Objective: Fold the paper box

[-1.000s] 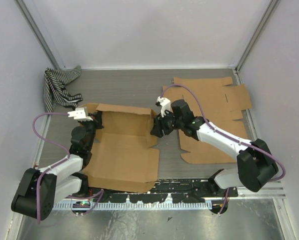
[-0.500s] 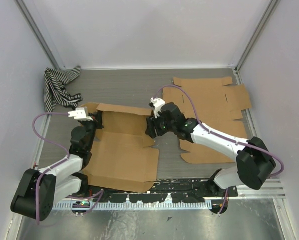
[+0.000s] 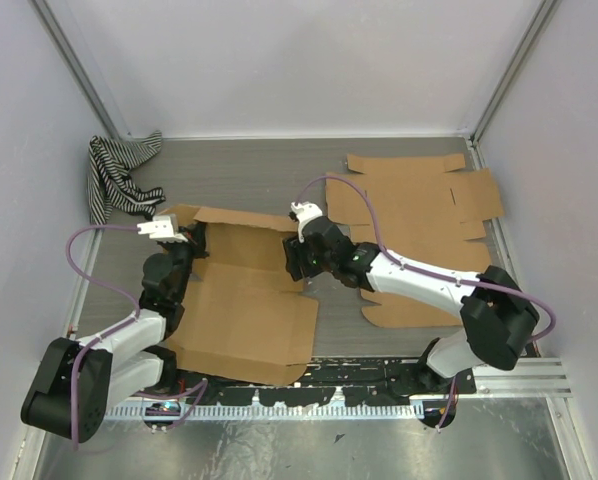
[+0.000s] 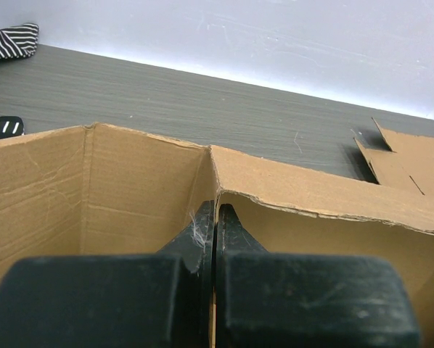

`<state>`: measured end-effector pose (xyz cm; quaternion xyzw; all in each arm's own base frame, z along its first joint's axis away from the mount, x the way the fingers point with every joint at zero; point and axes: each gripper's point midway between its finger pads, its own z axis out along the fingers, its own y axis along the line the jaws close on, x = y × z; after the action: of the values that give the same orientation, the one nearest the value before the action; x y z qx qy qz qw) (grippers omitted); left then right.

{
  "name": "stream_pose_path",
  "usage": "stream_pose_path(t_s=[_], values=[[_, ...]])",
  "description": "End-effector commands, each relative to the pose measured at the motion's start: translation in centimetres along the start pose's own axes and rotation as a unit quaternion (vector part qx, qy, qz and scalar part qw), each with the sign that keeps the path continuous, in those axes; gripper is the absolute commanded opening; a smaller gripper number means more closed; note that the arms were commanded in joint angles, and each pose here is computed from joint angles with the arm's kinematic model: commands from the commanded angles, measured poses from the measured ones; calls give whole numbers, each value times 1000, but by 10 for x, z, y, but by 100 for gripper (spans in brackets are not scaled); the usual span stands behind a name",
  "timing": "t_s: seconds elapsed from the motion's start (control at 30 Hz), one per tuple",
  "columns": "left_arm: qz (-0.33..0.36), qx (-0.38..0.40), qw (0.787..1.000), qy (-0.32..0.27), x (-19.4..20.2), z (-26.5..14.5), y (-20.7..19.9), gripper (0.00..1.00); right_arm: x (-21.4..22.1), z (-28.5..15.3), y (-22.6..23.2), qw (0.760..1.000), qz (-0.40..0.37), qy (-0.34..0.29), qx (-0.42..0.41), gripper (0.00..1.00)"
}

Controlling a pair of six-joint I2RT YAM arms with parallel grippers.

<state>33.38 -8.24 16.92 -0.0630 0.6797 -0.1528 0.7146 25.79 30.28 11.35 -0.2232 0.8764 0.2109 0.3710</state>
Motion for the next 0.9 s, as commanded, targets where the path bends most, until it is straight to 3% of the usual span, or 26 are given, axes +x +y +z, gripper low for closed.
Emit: stream_pose_path(t_s=[0.0,0.17,0.33,0.5,0.87], values=[[1,12,1000,-27,-14,0,-7,0,-36,4,-10,995,41,-58,66,59],[2,13,999,-31,-17,-1,-8,0,-38,2,-26,984,58,-66,158,48],[4,12,999,-34,-23,-1,-9,0,-38,-8,-33,973,61,-57,215,55],[5,12,999,-39,-30,0,-11,0,-39,-17,-23,978,67,-55,187,61],[5,12,1000,-27,-21,5,-12,0,-38,-12,-17,985,41,-70,155,62]])
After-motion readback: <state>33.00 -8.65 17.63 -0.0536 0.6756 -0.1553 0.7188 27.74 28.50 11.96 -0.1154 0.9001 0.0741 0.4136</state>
